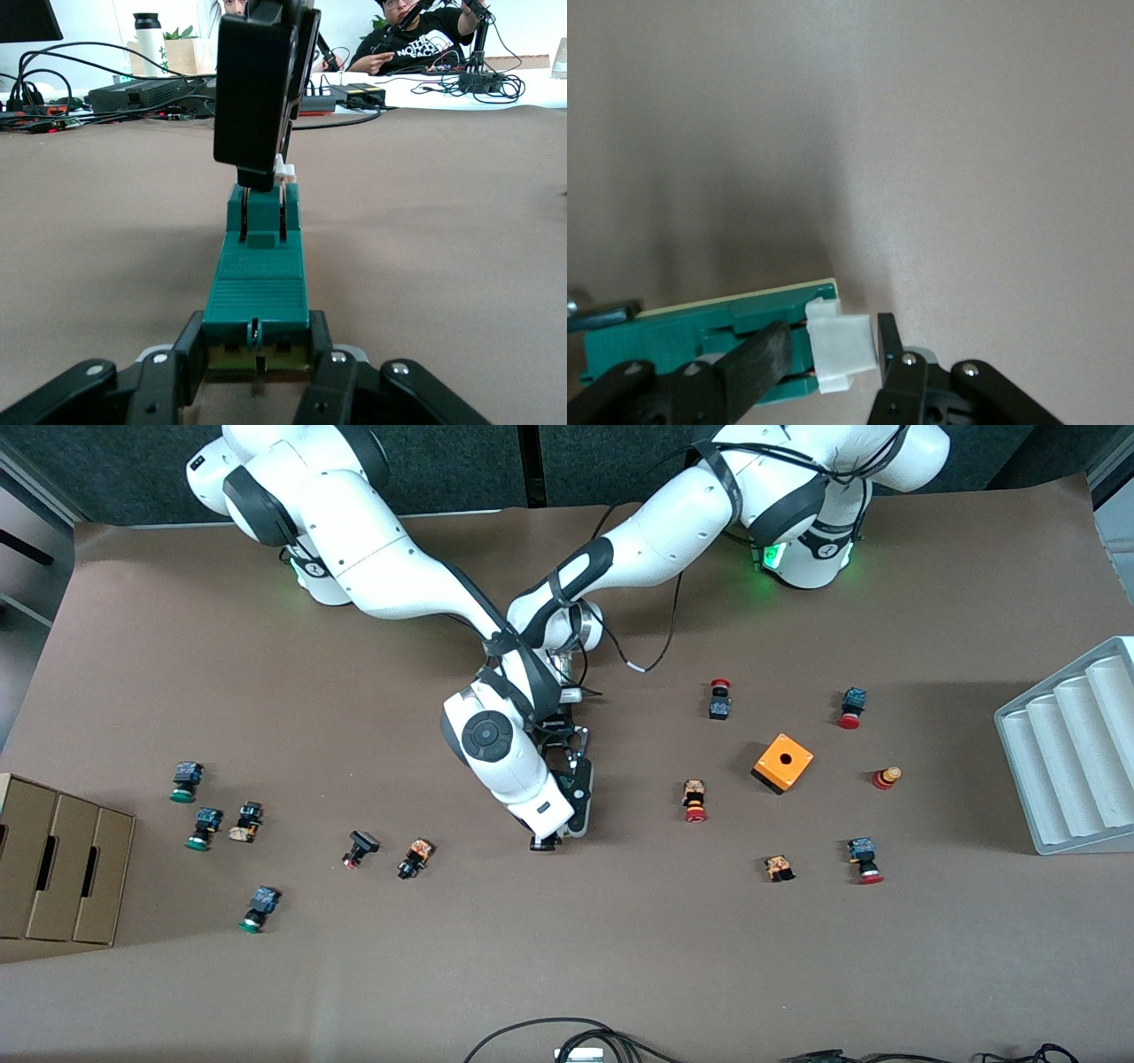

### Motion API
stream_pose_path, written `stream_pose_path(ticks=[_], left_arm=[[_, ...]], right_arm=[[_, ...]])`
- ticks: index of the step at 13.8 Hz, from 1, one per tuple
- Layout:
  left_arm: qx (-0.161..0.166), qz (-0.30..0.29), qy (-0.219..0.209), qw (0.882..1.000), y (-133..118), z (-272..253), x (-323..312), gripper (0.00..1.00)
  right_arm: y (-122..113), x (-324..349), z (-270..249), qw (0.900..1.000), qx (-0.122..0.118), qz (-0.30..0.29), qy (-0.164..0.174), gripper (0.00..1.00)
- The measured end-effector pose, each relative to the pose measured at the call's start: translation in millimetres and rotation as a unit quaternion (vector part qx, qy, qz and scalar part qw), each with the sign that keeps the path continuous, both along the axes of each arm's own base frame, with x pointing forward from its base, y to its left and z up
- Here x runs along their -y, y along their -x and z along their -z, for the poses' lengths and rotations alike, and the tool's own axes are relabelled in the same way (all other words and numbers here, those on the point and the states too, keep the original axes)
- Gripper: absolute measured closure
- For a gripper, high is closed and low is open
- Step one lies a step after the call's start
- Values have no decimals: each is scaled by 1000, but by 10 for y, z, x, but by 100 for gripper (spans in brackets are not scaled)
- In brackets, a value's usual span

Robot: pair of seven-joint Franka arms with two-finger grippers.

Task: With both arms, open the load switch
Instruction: 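Push the white handle down toward the switch base with the right gripper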

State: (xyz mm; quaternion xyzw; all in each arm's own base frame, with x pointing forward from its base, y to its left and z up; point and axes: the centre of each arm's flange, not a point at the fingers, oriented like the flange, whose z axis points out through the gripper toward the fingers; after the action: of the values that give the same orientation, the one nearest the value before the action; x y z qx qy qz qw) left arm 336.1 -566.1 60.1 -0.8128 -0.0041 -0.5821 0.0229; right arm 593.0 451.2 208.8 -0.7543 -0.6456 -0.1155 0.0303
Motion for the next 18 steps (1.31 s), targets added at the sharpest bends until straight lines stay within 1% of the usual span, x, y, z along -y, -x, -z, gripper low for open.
stream_pose_path(ticks=[1,2,3,12,18], left_arm=[[0,0,0,1000,0,0,0,51],[0,0,0,1000,0,0,0,51],[0,0,0,1000,0,0,0,51],[0,0,0,1000,0,0,0,51],[0,0,0,1000,1,0,0,51]], right_arm=[[-3,-1,-4,1000,1,1,-1,56],[-6,0,-8,1000,1,1,-1,56],[-17,12,-10,1000,2,2,0,59],[-19,25,-5,1000,1,1,3,60],[-20,21,-65,1000,-7,-1,8,61]])
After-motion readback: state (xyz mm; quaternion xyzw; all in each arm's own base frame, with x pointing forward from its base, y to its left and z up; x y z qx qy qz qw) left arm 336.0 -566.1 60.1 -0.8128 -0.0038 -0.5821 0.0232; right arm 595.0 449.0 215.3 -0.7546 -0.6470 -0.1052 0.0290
